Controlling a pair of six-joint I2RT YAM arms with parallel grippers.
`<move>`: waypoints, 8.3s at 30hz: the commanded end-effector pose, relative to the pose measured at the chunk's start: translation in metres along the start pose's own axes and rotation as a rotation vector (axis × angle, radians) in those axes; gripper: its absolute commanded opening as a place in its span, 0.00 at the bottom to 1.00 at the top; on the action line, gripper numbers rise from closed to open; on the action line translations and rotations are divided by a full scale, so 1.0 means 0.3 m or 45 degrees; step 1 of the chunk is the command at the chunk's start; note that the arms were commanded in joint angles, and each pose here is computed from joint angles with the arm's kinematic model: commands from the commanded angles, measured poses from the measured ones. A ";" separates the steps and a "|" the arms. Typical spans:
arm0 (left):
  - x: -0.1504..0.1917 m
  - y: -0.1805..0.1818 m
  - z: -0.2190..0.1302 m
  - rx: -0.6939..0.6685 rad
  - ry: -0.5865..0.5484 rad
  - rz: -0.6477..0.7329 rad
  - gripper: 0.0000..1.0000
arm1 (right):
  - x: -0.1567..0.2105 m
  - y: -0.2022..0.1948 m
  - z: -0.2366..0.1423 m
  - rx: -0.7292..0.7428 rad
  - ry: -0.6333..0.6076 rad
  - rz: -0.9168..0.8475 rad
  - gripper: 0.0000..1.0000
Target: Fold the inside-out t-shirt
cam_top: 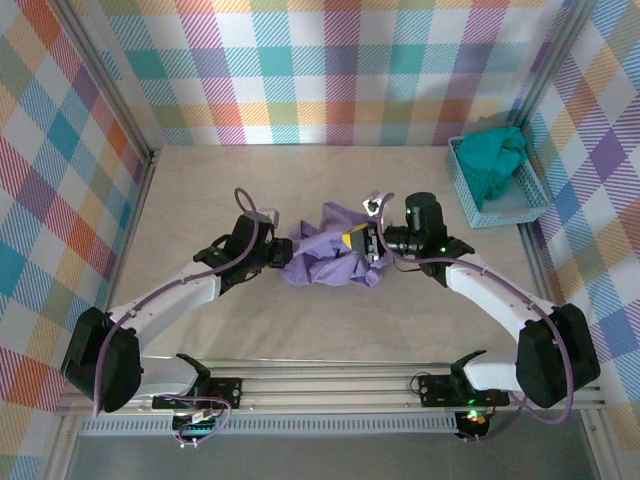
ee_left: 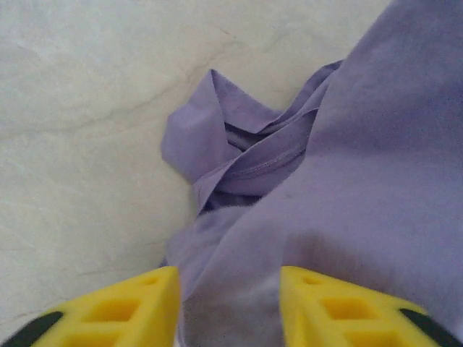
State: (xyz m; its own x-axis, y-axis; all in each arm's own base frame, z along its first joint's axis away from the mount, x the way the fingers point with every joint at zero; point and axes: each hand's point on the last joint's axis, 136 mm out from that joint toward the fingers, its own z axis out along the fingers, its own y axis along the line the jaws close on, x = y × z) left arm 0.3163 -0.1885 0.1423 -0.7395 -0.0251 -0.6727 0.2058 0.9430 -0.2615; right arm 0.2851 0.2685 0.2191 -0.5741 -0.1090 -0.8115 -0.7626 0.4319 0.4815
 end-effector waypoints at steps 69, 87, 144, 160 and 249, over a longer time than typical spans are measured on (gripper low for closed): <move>-0.149 -0.478 -0.256 0.806 0.250 -0.218 0.00 | 0.158 0.052 0.141 0.281 0.150 -0.183 0.25; -0.157 -0.395 -0.201 0.653 0.201 -0.254 0.00 | 0.141 0.119 0.091 0.195 0.129 -0.243 0.00; -0.244 -0.403 -0.236 0.775 -0.255 -0.029 0.00 | -0.180 0.115 0.013 0.070 0.075 0.246 0.25; -0.217 -0.389 -0.266 0.856 -0.228 -0.092 0.00 | -0.056 0.121 0.032 -0.024 0.077 0.277 0.43; -0.154 -0.134 -0.320 0.457 -0.303 -0.067 0.57 | -0.080 0.341 0.008 -0.521 0.004 -0.062 0.00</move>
State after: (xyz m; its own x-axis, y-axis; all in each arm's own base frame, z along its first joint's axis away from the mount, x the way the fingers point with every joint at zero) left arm 0.2836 -0.2107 0.2425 -0.6251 -0.1776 -0.7601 0.4639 0.6985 -0.5448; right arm 0.2227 0.3162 0.2709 -0.5396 -0.1582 -0.8269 -0.8419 0.0931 0.5315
